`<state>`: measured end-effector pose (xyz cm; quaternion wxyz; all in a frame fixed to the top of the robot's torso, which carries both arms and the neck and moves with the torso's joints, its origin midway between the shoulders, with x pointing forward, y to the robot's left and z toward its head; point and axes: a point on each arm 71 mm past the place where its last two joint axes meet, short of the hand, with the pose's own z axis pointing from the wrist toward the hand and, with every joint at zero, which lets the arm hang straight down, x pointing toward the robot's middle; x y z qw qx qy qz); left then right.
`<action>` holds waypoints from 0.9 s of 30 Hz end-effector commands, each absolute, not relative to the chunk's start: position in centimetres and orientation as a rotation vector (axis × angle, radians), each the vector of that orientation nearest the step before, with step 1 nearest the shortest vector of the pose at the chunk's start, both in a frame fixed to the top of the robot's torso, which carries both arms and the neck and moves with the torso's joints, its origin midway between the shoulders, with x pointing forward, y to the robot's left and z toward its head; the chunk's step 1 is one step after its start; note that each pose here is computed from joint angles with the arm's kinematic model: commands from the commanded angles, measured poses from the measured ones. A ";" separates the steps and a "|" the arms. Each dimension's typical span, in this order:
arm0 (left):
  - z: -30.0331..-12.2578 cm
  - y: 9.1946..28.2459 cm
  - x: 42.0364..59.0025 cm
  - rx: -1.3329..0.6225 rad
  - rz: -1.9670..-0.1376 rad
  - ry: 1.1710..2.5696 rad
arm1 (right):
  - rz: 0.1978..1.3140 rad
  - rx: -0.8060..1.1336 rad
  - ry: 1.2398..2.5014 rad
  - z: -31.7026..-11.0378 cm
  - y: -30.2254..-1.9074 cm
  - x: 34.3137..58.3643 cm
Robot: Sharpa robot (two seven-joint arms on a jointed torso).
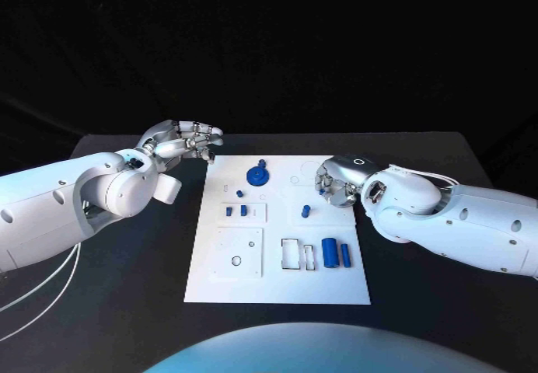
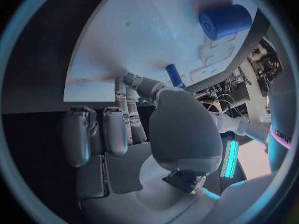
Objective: Assemble the parts on the task board
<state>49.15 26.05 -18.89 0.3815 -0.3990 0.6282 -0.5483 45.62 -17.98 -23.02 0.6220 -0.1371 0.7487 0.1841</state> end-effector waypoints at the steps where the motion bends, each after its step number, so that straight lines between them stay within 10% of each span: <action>1: -18.8 25.9 49.1 -1.007 -1.412 1.612 | 0.434 -0.295 1.724 -22.8 -18.0 45.5; 27: -18.9 25.9 49.2 -1.009 -1.410 1.614 | 0.488 -0.284 1.694 -20.8 -17.8 44.4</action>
